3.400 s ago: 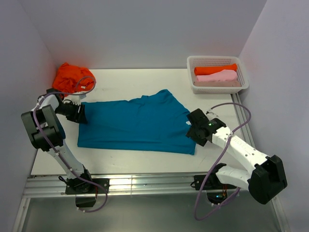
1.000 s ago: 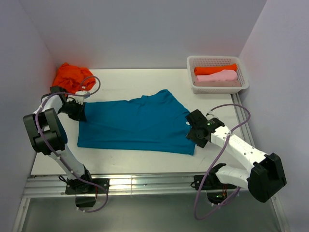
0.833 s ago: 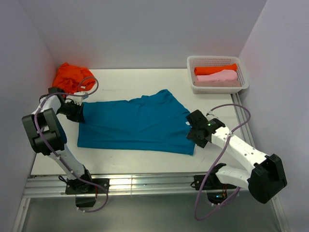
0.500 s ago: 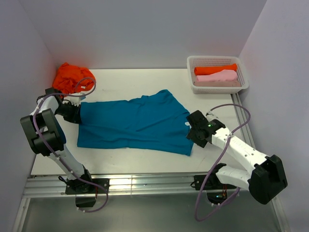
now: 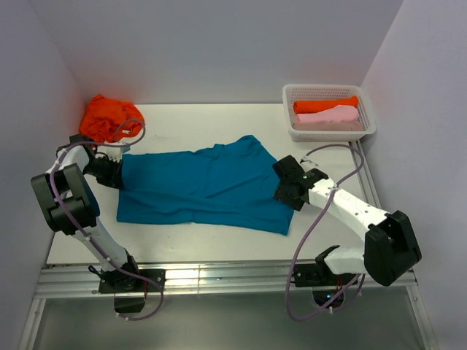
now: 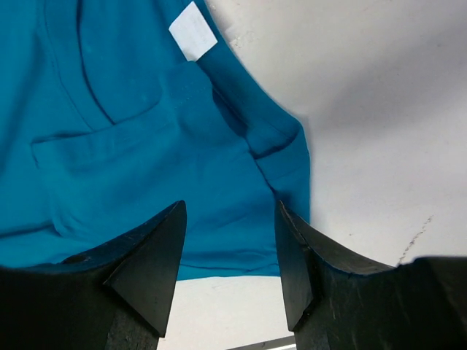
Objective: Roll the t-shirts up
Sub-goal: Fold the tshirt
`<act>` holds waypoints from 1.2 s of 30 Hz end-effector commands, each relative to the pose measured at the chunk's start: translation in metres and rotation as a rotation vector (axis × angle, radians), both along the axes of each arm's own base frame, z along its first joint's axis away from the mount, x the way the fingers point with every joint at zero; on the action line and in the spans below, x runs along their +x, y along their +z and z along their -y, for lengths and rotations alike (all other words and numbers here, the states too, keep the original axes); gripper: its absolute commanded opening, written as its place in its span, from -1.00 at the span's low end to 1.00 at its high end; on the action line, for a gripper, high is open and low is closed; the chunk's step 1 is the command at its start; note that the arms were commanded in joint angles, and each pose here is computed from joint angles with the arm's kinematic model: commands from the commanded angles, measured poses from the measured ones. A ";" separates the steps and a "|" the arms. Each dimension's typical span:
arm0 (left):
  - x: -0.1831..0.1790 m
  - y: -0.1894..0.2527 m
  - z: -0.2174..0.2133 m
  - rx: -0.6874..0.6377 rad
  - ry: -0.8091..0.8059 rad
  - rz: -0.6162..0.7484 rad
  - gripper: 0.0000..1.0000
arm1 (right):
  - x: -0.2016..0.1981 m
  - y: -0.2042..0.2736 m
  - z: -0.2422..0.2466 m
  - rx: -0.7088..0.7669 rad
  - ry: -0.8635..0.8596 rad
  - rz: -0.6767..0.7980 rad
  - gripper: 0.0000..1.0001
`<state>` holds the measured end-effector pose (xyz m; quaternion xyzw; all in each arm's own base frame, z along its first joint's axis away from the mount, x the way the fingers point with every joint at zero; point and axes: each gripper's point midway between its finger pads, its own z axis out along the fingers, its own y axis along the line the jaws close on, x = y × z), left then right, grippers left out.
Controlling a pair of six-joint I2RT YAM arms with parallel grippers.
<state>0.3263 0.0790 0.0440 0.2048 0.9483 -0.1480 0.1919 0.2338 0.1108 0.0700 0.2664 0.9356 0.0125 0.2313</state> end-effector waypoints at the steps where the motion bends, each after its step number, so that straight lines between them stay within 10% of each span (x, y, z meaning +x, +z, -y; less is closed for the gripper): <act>1: 0.007 0.002 -0.004 0.007 -0.004 0.008 -0.98 | 0.006 0.005 -0.005 0.010 0.014 0.038 0.18; 27: 0.010 -0.005 0.004 -0.003 -0.030 -0.011 -0.99 | -0.077 -0.046 -0.013 0.161 -0.034 -0.085 0.21; 36: 0.013 -0.008 0.003 0.008 -0.034 -0.015 -0.99 | -0.076 -0.041 0.002 0.035 -0.050 -0.126 -0.38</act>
